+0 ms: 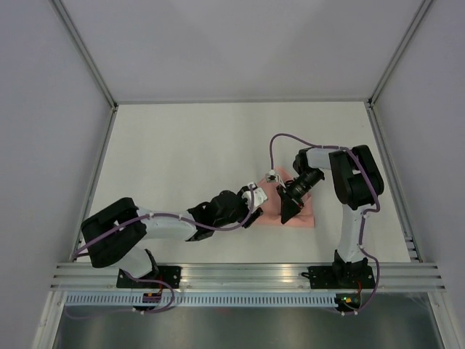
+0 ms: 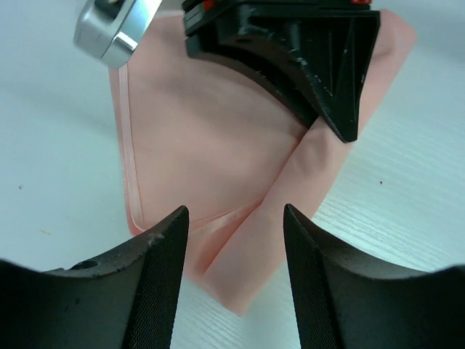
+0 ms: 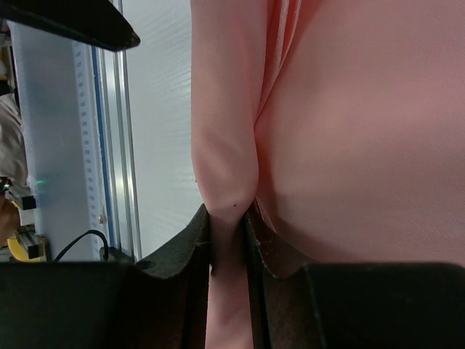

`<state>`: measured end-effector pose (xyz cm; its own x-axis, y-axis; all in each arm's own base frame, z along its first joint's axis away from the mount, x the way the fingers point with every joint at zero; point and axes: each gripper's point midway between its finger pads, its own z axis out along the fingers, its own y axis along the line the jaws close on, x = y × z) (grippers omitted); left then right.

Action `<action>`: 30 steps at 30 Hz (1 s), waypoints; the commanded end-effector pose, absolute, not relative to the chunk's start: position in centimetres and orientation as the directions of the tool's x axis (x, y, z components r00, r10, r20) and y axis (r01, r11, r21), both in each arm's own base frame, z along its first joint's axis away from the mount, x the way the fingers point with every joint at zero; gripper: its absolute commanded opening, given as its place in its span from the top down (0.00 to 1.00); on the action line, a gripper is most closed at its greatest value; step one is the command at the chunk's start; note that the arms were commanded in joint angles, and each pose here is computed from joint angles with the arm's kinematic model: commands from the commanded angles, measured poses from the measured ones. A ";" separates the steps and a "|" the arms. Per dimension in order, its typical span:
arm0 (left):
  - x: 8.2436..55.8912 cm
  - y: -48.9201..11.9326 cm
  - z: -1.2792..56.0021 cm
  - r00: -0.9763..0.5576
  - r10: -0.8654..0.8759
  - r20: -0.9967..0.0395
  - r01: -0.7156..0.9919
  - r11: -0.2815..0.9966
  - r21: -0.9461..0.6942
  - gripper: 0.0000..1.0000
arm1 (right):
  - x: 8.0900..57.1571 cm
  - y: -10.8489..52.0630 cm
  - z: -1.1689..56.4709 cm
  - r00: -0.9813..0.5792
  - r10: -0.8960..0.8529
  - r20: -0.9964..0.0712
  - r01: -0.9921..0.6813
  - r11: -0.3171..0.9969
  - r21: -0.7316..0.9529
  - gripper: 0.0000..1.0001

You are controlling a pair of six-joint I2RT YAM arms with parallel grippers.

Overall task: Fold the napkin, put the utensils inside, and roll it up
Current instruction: Roll the napkin at the center of the board.

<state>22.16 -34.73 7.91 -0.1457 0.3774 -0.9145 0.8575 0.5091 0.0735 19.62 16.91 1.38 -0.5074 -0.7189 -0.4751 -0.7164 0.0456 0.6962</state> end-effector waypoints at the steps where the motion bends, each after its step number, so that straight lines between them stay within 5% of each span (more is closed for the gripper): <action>1: 23.2 -36.1 9.8 0.067 0.434 -0.898 0.822 0.486 0.296 0.39 | 20.7 15.6 -1.4 -0.417 -0.779 -0.469 -0.771 0.030 0.636 0.91; 10: 19.6 -40.8 6.2 0.256 0.557 -0.790 0.848 0.263 0.460 0.39 | 21.3 15.7 -2.1 -0.440 -0.777 -0.450 -0.769 0.067 0.635 0.91; 24: 19.8 -43.3 3.0 0.320 0.584 -0.746 0.839 0.192 0.509 0.39 | 21.8 15.8 -2.5 -0.457 -0.778 -0.432 -0.761 0.090 0.642 0.91; 30: 18.7 -43.1 0.2 0.277 0.616 -0.737 0.881 0.144 0.451 0.59 | 21.8 15.8 -2.4 -0.455 -0.779 -0.432 -0.762 0.089 0.641 0.91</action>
